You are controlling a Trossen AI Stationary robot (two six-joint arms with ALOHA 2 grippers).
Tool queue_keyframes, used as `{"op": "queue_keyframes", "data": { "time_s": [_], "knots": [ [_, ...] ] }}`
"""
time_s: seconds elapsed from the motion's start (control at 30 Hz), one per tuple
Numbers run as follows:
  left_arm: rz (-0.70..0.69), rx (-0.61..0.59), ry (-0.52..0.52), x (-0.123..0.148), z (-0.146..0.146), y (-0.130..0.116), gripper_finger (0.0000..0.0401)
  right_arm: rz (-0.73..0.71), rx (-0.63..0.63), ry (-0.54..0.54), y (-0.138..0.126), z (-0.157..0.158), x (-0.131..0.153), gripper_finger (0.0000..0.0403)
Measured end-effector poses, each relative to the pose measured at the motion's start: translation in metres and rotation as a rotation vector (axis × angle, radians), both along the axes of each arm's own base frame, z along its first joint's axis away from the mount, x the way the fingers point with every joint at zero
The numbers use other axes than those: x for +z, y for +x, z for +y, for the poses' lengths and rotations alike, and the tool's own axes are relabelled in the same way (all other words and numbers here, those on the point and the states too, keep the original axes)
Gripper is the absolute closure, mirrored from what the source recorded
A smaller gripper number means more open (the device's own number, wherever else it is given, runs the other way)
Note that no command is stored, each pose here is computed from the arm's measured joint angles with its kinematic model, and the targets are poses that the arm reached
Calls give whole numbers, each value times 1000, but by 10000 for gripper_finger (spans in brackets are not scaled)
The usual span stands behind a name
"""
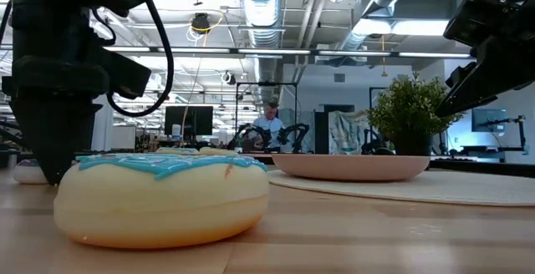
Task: Pick & Place donuts
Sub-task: Put the top small purple donut on the pink plate
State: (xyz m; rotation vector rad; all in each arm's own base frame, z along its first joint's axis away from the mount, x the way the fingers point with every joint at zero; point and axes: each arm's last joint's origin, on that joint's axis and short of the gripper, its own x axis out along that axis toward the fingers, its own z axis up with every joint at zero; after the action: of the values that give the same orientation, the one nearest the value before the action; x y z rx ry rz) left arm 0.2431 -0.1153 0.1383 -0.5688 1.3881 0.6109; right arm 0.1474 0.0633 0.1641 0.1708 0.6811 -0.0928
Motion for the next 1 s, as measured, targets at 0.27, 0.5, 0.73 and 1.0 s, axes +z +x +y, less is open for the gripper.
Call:
{"op": "queue_keyframes", "data": {
  "time_s": [0.27,0.5,0.73,1.0],
  "knots": [
    [1,0,1,0,0,0,164,0,0,0,0,0,0,249],
    [3,0,-4,0,0,0,188,0,0,0,0,0,0,249],
    [4,4,-5,0,1,0,192,0,0,0,0,0,0,249],
    [-24,-30,50,18,7,16,192,0,-6,6,0,0,0,249]
  ]
}}
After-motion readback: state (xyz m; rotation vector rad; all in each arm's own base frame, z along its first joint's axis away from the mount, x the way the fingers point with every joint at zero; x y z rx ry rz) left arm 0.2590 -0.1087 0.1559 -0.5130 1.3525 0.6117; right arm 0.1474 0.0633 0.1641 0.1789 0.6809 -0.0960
